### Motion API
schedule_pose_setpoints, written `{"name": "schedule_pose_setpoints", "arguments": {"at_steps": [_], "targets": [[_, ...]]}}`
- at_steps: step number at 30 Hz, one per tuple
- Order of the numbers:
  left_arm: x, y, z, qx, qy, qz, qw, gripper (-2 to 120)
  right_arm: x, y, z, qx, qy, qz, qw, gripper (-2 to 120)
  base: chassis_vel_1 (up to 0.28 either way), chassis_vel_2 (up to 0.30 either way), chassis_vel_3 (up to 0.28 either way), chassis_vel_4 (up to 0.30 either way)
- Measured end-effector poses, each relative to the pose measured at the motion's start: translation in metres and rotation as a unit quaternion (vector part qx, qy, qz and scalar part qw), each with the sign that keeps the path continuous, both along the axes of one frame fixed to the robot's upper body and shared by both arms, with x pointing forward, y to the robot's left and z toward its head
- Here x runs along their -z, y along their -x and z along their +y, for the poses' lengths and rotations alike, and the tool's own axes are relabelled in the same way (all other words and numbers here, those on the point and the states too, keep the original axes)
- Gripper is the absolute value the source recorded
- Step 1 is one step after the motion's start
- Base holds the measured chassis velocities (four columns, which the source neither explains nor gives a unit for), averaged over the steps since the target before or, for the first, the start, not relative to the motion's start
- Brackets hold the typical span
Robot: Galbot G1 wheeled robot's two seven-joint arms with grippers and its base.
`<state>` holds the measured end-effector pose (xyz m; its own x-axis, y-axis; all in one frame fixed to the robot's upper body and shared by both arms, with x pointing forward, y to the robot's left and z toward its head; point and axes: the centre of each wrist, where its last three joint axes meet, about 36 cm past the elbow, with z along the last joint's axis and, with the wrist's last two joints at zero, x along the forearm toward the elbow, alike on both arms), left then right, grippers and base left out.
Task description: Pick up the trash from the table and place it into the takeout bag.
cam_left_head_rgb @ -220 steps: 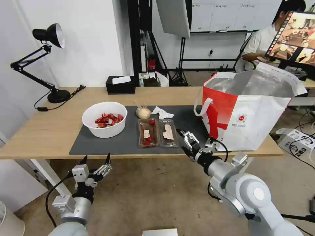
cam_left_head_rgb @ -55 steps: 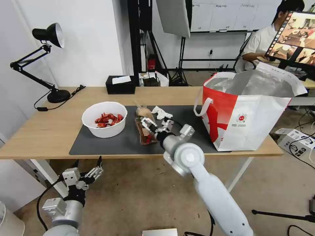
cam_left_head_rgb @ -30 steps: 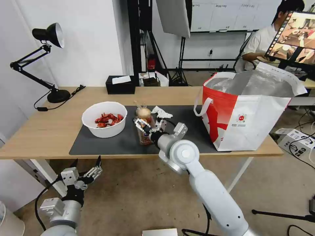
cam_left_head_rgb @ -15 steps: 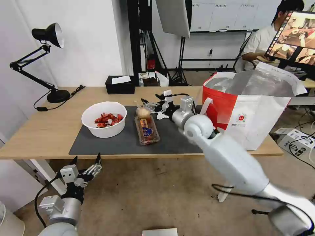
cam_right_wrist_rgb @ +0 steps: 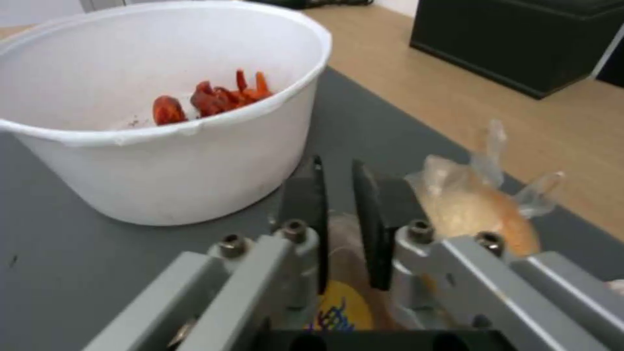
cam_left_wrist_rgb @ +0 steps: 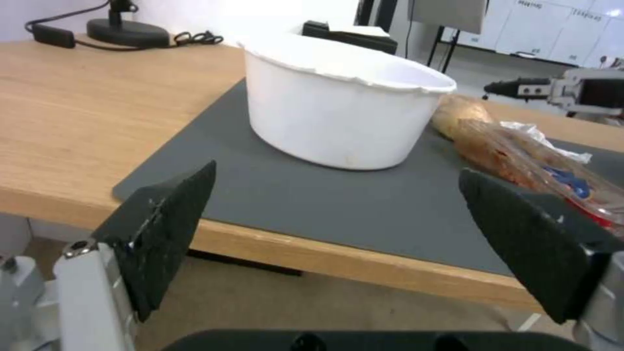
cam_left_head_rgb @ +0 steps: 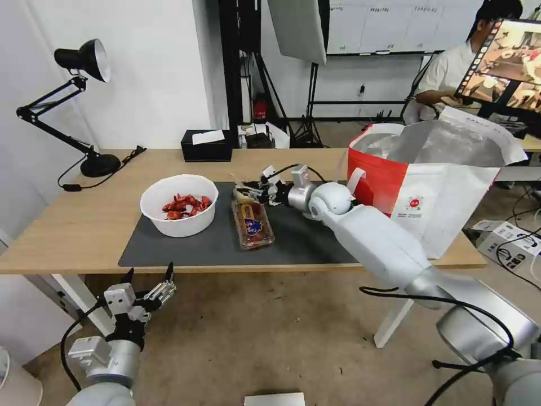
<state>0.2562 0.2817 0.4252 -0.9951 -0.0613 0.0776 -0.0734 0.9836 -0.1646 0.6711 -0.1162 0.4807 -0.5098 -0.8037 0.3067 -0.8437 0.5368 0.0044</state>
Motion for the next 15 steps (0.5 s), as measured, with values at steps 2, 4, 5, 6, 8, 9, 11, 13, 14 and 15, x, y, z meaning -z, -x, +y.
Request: {"name": "schedule_pose_setpoints", "arguments": {"at_steps": [2, 4, 5, 6, 8, 9, 11, 13, 14, 15], "targets": [[0.000, 0.000, 0.000, 0.000, 0.000, 0.000, 1.0000, 100, 0.004, 0.001, 0.002, 0.000, 0.005, 0.004, 1.000, 2, 0.000, 0.000, 0.000, 0.000], [0.001, 0.000, 0.001, 0.000, 0.000, 0.001, 1.0000, 100, 0.010, 0.002, 0.004, 0.005, 0.009, 0.009, 1.000, 0, 0.000, 0.000, 0.000, 0.000], [0.002, -0.001, 0.001, 0.000, 0.000, 0.001, 1.0000, 100, 0.013, 0.003, 0.005, 0.008, 0.009, 0.011, 1.000, 0, 0.000, 0.000, 0.000, 0.000], [0.002, -0.001, 0.001, 0.000, 0.000, 0.001, 1.0000, 100, 0.013, 0.003, 0.005, 0.008, 0.009, 0.011, 1.000, 0, 0.000, 0.000, 0.000, 0.000], [0.003, -0.002, 0.000, 0.001, 0.001, 0.001, 1.0000, 100, 0.020, 0.004, 0.005, 0.013, 0.012, 0.018, 1.000, 0, 0.000, 0.000, 0.000, 0.000], [0.003, -0.002, 0.000, 0.001, 0.001, 0.001, 1.0000, 100, 0.020, 0.004, 0.005, 0.013, 0.012, 0.018, 1.000, 0, 0.000, 0.000, 0.000, 0.000], [0.003, -0.002, 0.000, 0.002, 0.001, 0.001, 1.0000, 100, 0.026, 0.005, 0.004, 0.014, 0.014, 0.023, 1.000, 0, 0.000, 0.000, 0.000, 0.000], [0.003, -0.003, 0.000, 0.003, 0.001, 0.001, 1.0000, 100, 0.029, 0.006, 0.003, 0.014, 0.014, 0.026, 0.999, 0, 0.000, 0.000, 0.000, 0.000], [0.003, -0.003, 0.000, 0.003, 0.000, 0.001, 1.0000, 100, 0.031, 0.007, 0.003, 0.015, 0.015, 0.027, 0.999, 0, 0.000, 0.000, 0.000, 0.000], [0.003, -0.003, 0.000, 0.003, 0.000, 0.001, 1.0000, 100, 0.031, 0.007, 0.003, 0.015, 0.015, 0.027, 0.999, 0, 0.000, 0.000, 0.000, 0.000]]}}
